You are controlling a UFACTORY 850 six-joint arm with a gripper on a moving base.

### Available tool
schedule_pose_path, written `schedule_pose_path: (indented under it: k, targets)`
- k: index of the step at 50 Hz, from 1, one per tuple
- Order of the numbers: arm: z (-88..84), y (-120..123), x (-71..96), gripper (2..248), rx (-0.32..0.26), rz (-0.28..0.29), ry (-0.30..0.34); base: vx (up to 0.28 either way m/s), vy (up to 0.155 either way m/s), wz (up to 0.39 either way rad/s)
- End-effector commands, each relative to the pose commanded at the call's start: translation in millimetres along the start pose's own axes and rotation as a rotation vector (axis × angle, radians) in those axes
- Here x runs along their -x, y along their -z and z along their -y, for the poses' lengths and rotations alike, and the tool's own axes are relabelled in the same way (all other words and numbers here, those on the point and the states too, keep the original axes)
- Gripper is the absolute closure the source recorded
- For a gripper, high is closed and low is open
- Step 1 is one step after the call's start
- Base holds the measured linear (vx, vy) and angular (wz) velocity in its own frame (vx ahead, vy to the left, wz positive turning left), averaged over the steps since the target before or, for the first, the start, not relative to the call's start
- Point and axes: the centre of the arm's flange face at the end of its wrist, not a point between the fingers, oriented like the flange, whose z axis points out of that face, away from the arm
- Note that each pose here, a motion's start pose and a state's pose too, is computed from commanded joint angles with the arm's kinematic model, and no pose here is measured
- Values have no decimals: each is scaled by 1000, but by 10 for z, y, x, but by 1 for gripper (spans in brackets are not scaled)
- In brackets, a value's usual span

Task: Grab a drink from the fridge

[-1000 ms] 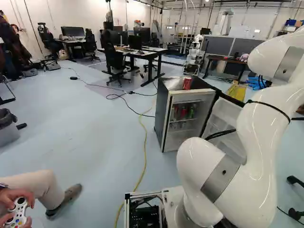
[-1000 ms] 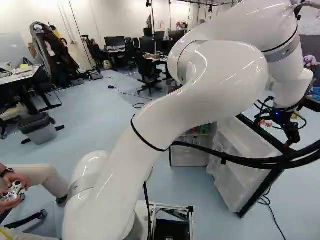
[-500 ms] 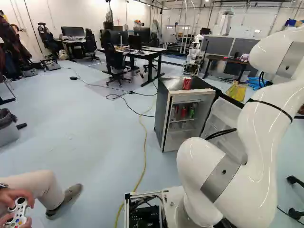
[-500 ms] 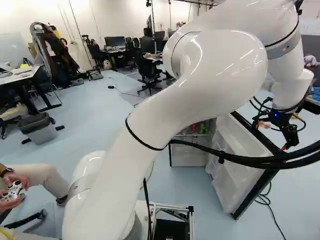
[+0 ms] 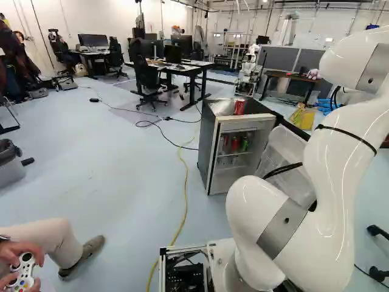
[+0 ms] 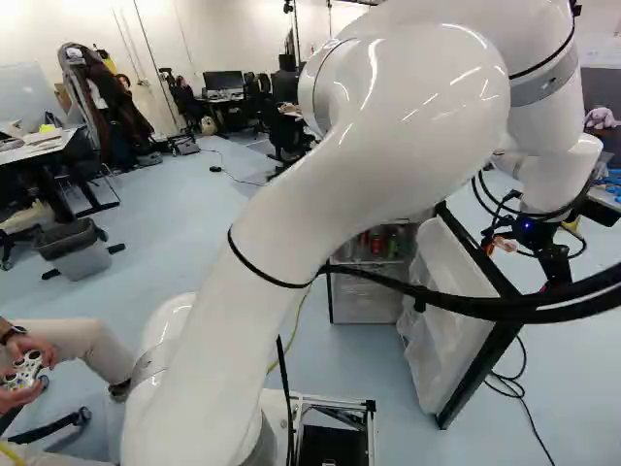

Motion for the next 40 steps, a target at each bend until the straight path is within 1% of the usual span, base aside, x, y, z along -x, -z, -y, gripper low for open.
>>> schedule_pose_path:
  k: [18, 40]
  targets:
    - [19, 53, 214, 3, 1, 27, 3, 0, 0, 0]
    - [132, 107, 467, 3, -2, 56, 21, 0, 0, 0]
